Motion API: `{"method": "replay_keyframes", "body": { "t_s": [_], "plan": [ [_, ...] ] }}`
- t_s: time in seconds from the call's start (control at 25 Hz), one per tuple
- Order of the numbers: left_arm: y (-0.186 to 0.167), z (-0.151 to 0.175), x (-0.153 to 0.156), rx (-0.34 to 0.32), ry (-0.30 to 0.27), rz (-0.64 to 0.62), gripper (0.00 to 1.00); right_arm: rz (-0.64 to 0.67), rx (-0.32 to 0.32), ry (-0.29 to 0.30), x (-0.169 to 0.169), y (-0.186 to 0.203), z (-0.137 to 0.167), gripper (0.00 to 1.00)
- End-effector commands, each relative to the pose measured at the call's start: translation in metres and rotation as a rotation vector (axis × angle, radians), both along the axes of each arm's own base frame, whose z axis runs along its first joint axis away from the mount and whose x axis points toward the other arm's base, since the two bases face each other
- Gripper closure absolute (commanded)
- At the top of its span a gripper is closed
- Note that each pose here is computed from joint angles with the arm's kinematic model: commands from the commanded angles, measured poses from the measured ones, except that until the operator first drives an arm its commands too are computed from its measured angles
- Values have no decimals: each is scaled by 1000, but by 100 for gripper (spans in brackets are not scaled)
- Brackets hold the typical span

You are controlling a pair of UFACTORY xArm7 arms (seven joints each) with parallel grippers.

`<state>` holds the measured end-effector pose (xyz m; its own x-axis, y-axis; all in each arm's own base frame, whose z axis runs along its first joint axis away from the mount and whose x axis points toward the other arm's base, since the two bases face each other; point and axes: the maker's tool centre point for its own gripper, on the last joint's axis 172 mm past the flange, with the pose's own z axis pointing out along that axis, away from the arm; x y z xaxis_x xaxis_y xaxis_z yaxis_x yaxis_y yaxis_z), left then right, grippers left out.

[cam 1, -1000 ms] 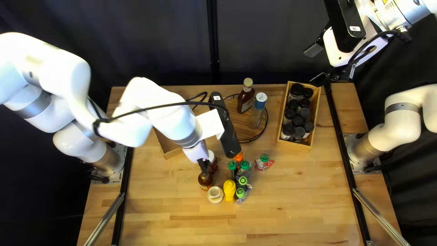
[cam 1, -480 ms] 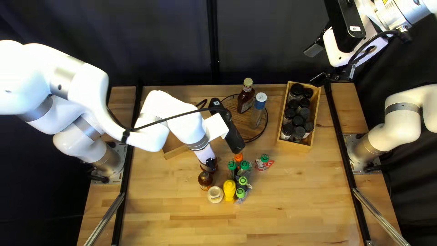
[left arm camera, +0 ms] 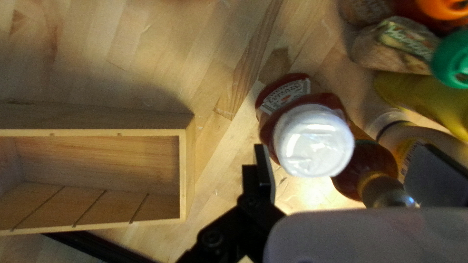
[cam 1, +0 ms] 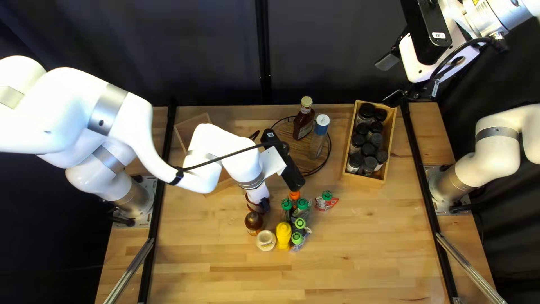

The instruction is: Separate condiments, baby food and spices and place it in 3 different racks/containers

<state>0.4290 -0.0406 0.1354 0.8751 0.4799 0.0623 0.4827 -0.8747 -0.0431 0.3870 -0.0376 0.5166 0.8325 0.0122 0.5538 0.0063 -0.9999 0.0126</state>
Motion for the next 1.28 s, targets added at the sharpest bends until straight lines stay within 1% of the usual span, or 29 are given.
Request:
{"method": "replay_keyframes", "body": {
  "t_s": [0.04, 0.08, 0.12, 0.16, 0.24, 0.36, 0.52, 0.64, 0.68, 0.72, 0.76, 0.92, 0.96, 1.12, 1.28],
  "plan": [
    [-2, -5, -1, 0, 6, 0, 14, 0, 0, 0, 0, 0, 0, 0],
    [-2, -6, -1, 2, 8, -1, 43, 0, 0, 0, 0, 0, 0, 0],
    [-2, -7, -1, 6, 10, -2, 89, 0, 0, 0, 0, 0, 0, 0],
    [-3, -8, 0, 10, 12, -2, 98, 0, 0, 0, 0, 0, 0, 0],
    [-3, -7, 0, 12, 14, -3, 100, 0, 0, 0, 0, 0, 0, 0],
    [-2, -3, 0, 17, 17, -5, 100, 0, 0, 0, 0, 0, 0, 0],
    [0, 24, 3, 29, 17, -18, 100, 0, 0, 0, 0, 0, 0, 0],
    [7, 56, 9, 45, 21, -29, 100, 0, 0, 0, 0, 0, 0, 0],
    [12, 71, 12, 54, 23, -33, 100, 0, 0, 0, 0, 0, 0, 0],
    [17, 79, 13, 60, 23, -35, 100, 0, 0, 0, 0, 0, 0, 0],
    [29, 93, 15, 71, 25, -36, 100, 0, 0, 0, 0, 0, 0, 0],
    [61, 115, 18, 88, 24, -33, 100, 0, 0, 0, 0, 0, 0, 0],
    [73, 122, 20, 94, 21, -32, 100, 0, 0, 0, 0, 0, 0, 0],
    [104, 130, 31, 100, 10, -32, 100, 0, 0, 0, 0, 0, 0, 0],
    [129, 123, 51, 87, -2, -55, 99, 0, 0, 0, 0, 0, 0, 0]
  ]
}}
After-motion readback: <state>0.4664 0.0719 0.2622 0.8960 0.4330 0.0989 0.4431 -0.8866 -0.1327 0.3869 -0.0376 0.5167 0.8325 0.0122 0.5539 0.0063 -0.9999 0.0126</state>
